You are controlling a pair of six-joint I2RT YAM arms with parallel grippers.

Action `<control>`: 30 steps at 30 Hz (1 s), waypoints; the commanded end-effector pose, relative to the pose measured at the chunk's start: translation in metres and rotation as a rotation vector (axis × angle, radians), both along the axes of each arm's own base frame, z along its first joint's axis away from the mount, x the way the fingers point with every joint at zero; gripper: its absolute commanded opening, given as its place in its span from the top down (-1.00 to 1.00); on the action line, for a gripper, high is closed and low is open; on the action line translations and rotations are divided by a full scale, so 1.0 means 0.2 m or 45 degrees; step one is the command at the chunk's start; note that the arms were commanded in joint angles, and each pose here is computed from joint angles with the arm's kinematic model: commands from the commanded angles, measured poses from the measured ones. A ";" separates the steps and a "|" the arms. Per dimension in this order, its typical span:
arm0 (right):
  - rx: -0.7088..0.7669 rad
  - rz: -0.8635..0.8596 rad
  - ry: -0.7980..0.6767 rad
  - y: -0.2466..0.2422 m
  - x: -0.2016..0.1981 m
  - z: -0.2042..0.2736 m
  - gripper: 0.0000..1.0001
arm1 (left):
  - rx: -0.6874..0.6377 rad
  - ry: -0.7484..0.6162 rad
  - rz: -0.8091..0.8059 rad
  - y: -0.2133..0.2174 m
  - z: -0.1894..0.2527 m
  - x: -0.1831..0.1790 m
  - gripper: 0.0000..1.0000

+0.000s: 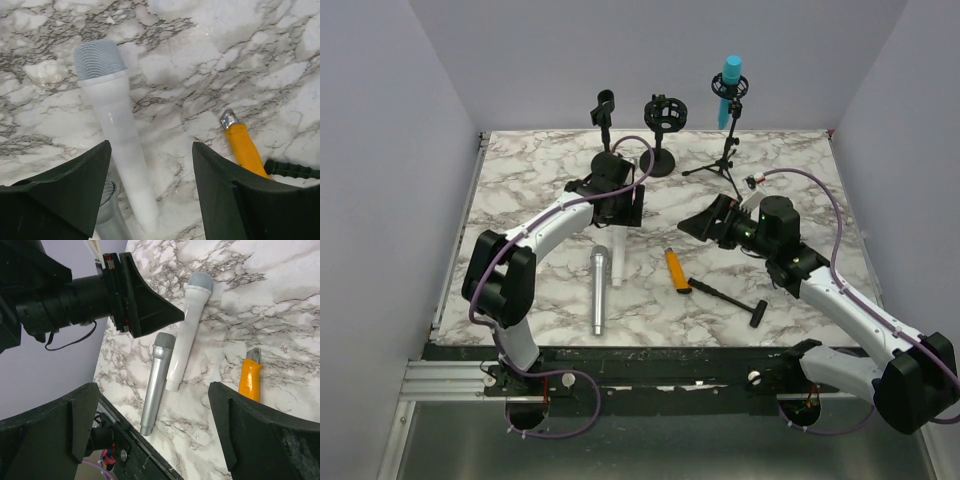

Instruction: Remove the microphone from the stand

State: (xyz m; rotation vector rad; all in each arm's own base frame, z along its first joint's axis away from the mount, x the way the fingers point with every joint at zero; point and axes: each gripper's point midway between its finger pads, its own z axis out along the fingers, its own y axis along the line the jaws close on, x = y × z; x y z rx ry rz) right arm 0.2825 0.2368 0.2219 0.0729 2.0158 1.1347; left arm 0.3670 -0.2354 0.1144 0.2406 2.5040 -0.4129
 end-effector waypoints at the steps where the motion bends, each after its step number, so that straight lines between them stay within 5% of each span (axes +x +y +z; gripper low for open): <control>1: -0.048 -0.017 -0.001 -0.03 -0.01 -0.03 -1.00 | 0.130 0.045 0.113 0.13 -0.06 0.07 -0.36; 11: -0.051 -0.056 -0.022 -0.07 -0.03 -0.01 -1.00 | 0.163 0.165 0.140 0.11 -0.25 0.10 -0.35; 16: -0.046 -0.074 -0.019 -0.09 -0.05 -0.02 -1.00 | 0.171 0.165 0.135 0.10 -0.30 0.09 -0.10; 22: -0.061 -0.060 0.011 -0.08 -0.05 -0.02 -1.00 | 0.170 0.184 0.130 0.09 -0.33 0.10 -0.03; 30: -0.100 -0.112 -0.034 -0.12 -0.04 0.03 -1.00 | 0.111 0.218 0.072 0.02 -0.35 0.10 0.53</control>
